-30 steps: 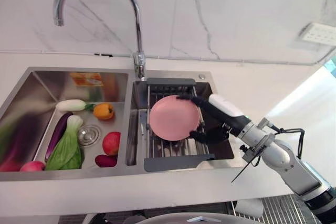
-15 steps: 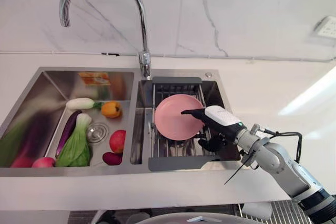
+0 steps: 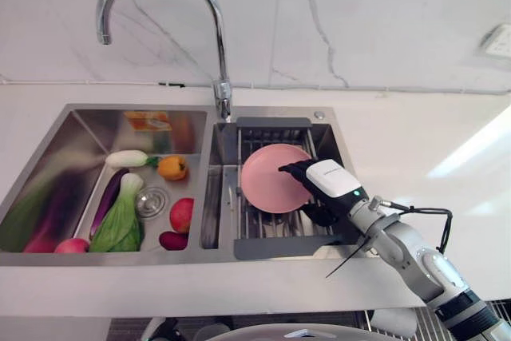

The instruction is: Place the dishes in the dishwasher.

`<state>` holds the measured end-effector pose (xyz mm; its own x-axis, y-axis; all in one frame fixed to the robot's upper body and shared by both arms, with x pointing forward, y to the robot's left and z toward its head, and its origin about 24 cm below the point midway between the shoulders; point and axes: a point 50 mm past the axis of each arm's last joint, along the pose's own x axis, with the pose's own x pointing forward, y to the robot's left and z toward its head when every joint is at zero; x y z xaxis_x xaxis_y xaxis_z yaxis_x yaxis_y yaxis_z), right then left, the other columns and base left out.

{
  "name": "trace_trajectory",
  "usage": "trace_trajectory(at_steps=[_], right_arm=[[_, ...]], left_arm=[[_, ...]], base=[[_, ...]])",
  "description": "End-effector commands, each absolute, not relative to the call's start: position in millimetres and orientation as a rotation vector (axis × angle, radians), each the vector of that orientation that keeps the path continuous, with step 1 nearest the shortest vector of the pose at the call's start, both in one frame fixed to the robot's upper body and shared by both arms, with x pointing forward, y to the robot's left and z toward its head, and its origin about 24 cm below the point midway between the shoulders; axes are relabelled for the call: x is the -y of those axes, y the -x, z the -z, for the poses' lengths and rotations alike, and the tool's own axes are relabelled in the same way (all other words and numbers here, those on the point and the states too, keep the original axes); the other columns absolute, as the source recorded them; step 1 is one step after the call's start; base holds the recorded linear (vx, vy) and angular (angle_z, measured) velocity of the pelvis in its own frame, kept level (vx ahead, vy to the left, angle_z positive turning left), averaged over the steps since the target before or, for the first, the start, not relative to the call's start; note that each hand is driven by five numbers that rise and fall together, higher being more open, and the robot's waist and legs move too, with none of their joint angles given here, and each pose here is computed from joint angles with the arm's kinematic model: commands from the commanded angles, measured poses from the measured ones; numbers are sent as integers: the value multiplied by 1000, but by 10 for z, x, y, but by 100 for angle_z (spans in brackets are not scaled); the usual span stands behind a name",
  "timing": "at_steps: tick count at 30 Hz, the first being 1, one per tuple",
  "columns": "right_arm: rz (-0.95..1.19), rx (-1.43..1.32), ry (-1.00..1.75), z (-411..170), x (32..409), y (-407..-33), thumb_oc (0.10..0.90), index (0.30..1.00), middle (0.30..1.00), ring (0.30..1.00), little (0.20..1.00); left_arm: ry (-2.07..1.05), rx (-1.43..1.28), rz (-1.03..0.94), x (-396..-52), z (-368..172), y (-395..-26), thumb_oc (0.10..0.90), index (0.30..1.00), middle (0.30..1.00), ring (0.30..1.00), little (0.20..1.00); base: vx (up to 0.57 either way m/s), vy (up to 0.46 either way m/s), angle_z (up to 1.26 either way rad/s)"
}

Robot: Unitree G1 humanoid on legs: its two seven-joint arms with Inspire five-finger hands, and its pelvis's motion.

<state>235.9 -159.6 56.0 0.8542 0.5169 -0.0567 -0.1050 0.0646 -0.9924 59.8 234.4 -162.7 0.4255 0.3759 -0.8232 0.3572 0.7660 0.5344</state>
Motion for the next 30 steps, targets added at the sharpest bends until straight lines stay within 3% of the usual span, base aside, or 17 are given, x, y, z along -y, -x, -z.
trace_trajectory(at_steps=[1,4,5,6,13,30], right_arm=[[-259,590,1659,-880,1681,-2566,800,900,900,900,900],[-230,601,1690,-818,1660,-2617,800,900,900,900,900],[-234,597,1708,-784,1653,-2631,547,521,521,521,521],[-224,605,1719,-773,1641,-2649,400,300,300,300,300],[-103,649,1727,-761,1691,-2687,400,300,300,300,300],[354,935,1548,-1540,1887,-2561,400,300,300,300,300]], left_arm=[[-779,-988,52,-2053,1589,-1032,800,900,900,900,900],[-781,-982,46,-2041,1588,-1036,800,900,900,900,900],[-784,-984,45,-2042,1590,-1028,800,900,900,900,900],[-785,-983,44,-2037,1591,-1023,800,900,900,900,900],[-789,-957,27,-2014,1583,-1032,800,900,900,900,900],[-835,-923,29,-2008,1573,-1019,800,900,900,900,900]], base=[[-5,-1,4],[-10,-2,4],[-3,1,4],[-3,-4,5],[-5,-2,4],[-3,0,2]])
